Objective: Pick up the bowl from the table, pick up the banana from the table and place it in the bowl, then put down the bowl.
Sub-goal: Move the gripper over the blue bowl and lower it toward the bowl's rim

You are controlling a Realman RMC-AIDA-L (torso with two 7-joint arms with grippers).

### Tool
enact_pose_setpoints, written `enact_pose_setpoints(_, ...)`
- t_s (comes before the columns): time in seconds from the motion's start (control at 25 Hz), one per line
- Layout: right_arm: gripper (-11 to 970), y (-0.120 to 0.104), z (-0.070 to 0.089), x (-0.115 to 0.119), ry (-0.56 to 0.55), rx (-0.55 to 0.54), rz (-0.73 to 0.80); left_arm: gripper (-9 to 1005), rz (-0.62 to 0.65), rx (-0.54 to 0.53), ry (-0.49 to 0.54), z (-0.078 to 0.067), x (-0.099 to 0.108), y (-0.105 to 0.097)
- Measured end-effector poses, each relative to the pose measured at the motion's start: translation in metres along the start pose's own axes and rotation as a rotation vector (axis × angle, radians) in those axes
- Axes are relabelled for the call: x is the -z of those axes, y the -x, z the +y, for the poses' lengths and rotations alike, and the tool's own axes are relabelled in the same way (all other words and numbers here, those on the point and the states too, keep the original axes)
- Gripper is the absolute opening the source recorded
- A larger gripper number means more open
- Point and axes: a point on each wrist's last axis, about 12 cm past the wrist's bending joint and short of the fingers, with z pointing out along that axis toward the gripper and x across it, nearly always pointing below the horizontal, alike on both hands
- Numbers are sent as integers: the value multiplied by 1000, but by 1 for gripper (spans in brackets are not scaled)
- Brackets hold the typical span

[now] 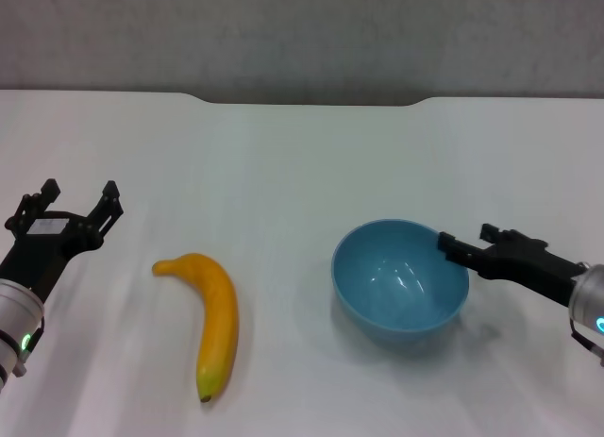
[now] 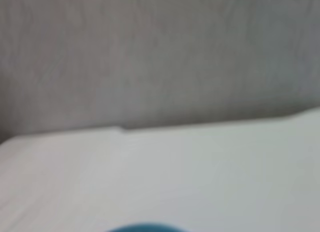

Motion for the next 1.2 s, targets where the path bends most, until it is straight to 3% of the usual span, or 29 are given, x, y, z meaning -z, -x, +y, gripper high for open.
enact_pose_setpoints(0.36,883,24,-2,-13,57,-4,169,846,6,5,12,2,2,-2)
enact_pose_setpoints(0.6,882,56,-4,-16,111,13,256,847,19,6,18,3,2,-3)
enact_pose_setpoints(1.2,880,117,-2,-25,32,99,501,847,13,6,12,1,-1,-1)
